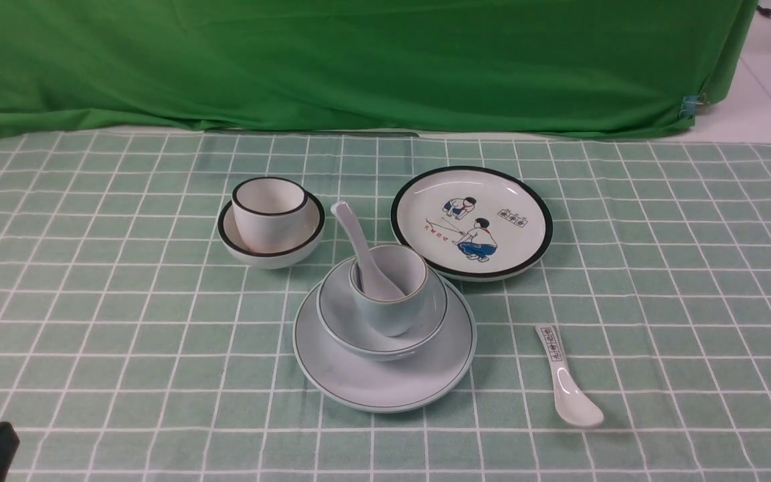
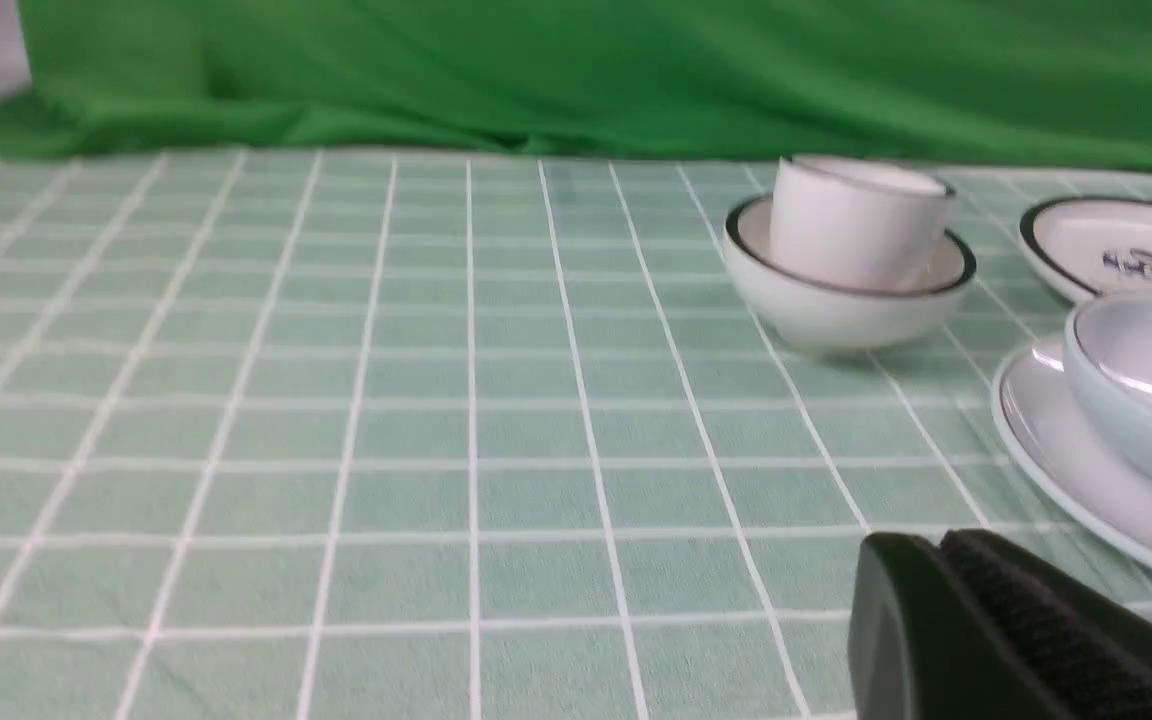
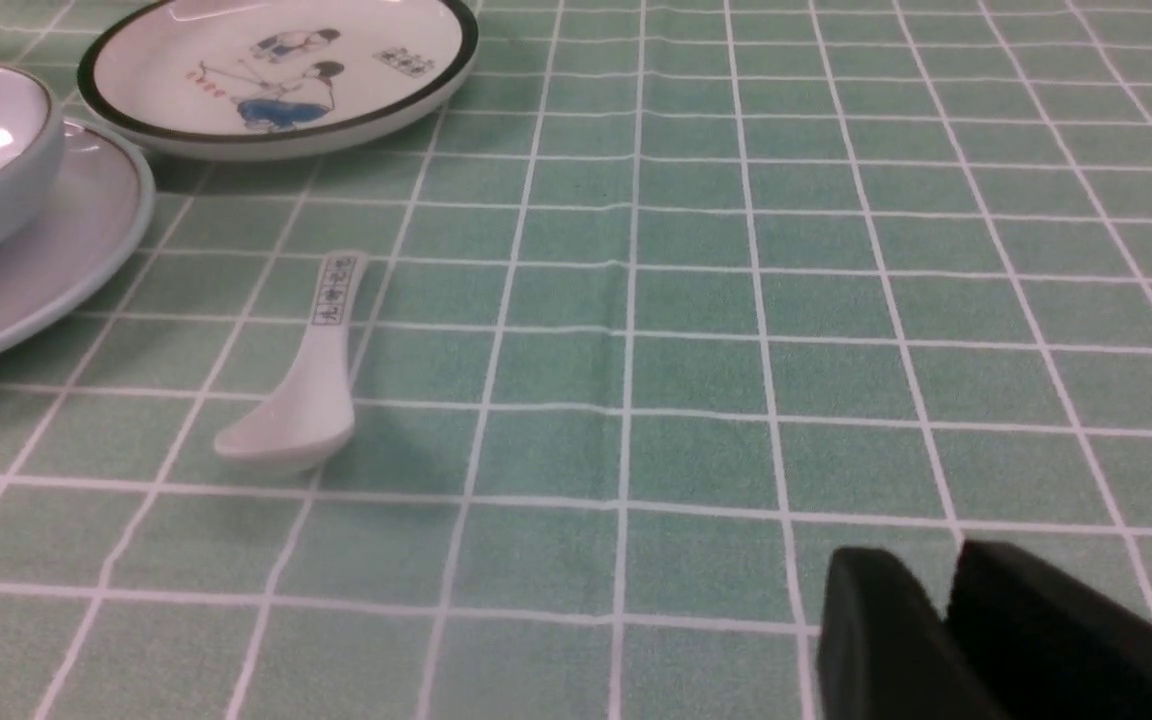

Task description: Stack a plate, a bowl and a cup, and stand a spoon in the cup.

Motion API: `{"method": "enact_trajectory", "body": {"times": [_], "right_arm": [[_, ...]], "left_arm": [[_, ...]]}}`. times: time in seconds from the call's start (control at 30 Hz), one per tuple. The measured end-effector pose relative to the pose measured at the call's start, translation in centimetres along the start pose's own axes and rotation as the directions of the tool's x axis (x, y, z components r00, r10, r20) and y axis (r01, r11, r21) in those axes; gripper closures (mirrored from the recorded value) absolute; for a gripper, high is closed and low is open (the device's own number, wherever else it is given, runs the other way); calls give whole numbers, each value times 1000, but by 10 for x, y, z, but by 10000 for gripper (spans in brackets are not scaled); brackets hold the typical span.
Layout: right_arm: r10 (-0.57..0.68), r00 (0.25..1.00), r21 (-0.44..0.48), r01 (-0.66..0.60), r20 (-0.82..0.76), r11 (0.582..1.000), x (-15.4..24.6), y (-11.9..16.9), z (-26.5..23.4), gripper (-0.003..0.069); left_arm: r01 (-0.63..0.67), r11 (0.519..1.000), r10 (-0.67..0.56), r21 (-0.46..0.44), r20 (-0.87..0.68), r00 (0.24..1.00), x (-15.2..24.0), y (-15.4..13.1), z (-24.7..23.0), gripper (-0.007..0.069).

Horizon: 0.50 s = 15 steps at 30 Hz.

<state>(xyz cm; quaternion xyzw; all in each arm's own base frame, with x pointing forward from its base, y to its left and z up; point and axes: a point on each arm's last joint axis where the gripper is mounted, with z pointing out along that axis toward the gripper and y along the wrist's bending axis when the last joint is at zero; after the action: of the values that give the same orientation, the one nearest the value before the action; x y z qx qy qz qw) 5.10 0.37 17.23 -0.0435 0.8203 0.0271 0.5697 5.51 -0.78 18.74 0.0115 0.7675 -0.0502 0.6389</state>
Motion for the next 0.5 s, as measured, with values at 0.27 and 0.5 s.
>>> {"method": "enact_trajectory", "body": {"times": [0.27,0.5], "right_arm": [[0,1000,0,0,0,1000,0,0,0,496],[0,1000,0,0,0,1000,0,0,0,481]], "left_arm": [[6,1000,-6,0,-1,1000,0,0,0,613],[5,1000,-5,0,-2,1000,0,0,0,613]]}}
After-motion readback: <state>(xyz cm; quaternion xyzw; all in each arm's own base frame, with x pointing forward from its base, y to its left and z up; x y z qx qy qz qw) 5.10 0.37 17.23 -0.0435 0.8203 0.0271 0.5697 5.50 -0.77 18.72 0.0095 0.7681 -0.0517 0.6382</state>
